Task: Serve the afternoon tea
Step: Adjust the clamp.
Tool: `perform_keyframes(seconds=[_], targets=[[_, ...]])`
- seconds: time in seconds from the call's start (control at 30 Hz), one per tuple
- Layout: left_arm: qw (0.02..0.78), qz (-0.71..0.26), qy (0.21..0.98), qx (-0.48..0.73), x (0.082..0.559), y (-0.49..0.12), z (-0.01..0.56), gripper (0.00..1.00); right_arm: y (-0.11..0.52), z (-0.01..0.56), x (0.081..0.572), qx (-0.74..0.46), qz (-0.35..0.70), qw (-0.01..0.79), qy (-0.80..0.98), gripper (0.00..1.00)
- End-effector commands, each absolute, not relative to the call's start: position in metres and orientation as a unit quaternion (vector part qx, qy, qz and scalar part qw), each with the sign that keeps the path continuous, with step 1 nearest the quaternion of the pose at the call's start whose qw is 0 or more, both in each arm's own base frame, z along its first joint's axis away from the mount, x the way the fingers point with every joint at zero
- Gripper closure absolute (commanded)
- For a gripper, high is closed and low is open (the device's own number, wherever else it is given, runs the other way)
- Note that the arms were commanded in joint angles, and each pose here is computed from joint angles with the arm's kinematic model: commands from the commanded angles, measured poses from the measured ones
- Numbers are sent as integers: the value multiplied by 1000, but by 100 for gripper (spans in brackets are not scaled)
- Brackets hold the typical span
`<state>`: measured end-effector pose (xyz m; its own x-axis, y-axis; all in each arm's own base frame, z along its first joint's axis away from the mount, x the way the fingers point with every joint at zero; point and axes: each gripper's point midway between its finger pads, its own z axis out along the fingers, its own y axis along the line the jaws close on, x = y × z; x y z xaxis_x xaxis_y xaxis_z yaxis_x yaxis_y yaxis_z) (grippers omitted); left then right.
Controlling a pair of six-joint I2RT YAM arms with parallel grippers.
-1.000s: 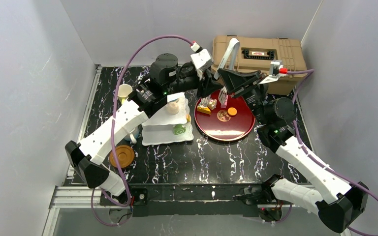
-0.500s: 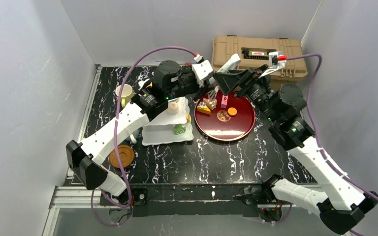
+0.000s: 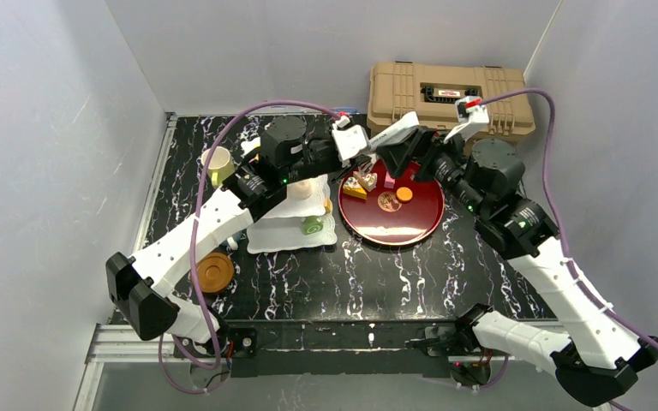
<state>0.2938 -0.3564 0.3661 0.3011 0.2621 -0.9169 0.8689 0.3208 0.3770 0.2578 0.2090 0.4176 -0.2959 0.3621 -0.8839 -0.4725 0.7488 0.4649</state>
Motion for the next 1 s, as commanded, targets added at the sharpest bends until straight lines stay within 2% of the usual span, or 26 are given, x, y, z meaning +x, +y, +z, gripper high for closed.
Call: perform_keyframes(seconds=[0.0, 0.33, 0.53, 0.6, 0.97], targets=[[651, -251, 481, 530, 279, -357, 404, 96, 217, 419, 260, -32, 380, 600, 703, 2], [643, -238, 480, 548, 272, -365, 392, 100, 231, 438, 263, -21, 445, 629, 637, 2], [647, -236, 486, 538, 279, -368, 396, 100, 234, 436, 261, -34, 445, 622, 643, 2], [649, -236, 484, 538, 279, -369, 397, 100, 235, 434, 262, -32, 444, 620, 646, 6], [665, -226, 478, 527, 283, -369, 413, 100, 230, 421, 270, -1, 425, 604, 675, 41]])
